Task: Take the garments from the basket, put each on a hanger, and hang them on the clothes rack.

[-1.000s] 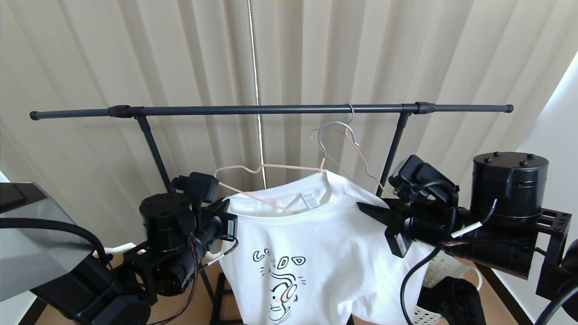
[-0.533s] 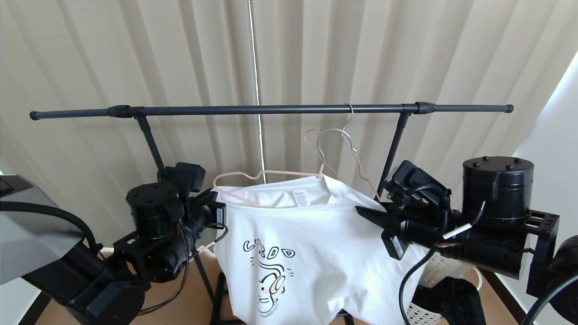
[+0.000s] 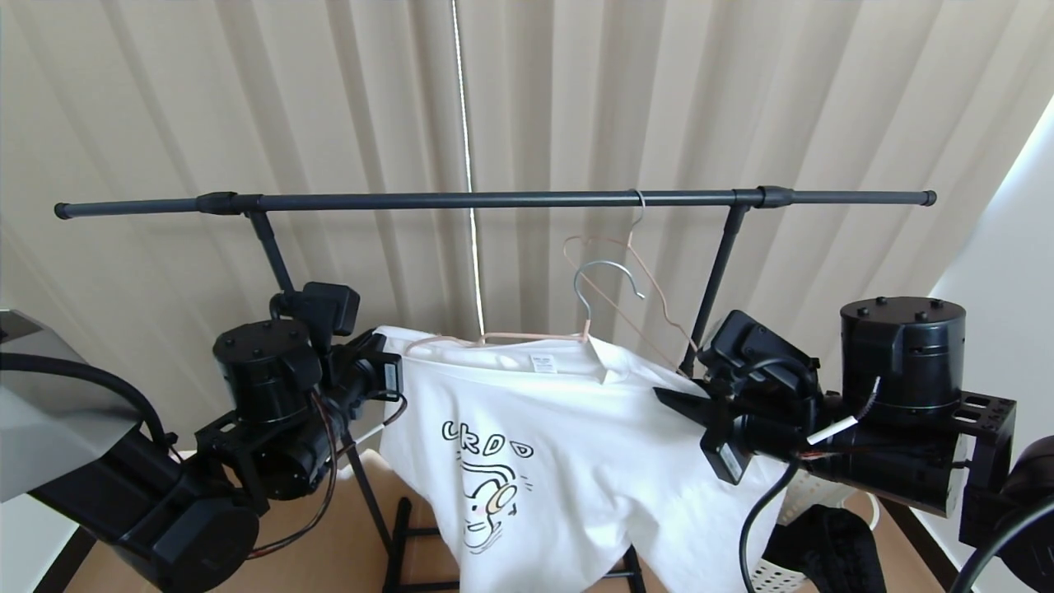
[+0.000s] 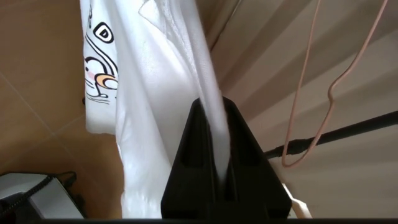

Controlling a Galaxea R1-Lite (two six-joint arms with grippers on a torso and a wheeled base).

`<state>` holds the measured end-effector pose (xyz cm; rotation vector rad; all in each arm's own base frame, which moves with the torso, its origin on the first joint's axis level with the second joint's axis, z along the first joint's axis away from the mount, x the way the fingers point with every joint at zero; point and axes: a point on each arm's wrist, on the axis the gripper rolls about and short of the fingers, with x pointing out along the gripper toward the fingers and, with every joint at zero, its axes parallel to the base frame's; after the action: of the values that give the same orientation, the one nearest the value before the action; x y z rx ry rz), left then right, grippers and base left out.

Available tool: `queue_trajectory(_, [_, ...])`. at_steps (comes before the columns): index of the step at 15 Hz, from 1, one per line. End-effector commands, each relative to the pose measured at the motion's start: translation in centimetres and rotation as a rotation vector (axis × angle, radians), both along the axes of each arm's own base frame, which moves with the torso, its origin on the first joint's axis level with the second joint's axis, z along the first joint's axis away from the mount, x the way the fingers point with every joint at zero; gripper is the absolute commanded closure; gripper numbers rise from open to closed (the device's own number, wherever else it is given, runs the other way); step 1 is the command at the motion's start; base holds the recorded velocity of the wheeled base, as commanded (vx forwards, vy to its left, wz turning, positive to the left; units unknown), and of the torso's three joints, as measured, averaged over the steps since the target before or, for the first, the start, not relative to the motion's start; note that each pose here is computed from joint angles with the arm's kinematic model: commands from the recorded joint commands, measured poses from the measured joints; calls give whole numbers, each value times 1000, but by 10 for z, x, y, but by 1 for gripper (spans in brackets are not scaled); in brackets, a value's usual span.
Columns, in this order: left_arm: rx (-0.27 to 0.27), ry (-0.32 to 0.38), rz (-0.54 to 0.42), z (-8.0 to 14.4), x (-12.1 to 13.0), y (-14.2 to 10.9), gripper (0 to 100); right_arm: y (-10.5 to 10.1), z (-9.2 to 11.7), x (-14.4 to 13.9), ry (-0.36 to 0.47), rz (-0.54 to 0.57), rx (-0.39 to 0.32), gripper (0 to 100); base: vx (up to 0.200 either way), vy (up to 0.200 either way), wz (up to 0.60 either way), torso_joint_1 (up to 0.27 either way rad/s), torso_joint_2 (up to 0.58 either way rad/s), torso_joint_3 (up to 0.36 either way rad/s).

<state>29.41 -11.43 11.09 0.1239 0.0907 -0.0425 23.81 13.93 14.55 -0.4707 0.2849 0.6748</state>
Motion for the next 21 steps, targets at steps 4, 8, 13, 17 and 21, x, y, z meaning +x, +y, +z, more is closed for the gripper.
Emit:
queue_trajectory(4, [-13, -29, -26, 12, -11, -4, 100, 2, -9, 3, 17, 10, -37, 100, 0, 0, 0, 0, 0, 0])
queue_trajectory(8, [6, -25, -89, 14, -29, -16, 100, 5, -18, 10, 37, -11, -59, 100, 0, 0, 0, 0, 0, 0])
queue_trajectory(13, [45, -10, -141, 11, -44, -26, 100, 7, -17, 11, 32, -7, -47, 100, 0, 0, 0, 0, 0, 0])
queue_trajectory(17, [63, -2, -164, 9, -49, -31, 100, 17, -11, 5, 65, -7, 39, 100, 0, 0, 0, 0, 0, 0])
queue_trajectory(21, [61, -11, -142, 10, -44, -27, 100, 8, -2, -13, 79, 98, 83, 100, 0, 0, 0, 0, 0, 0])
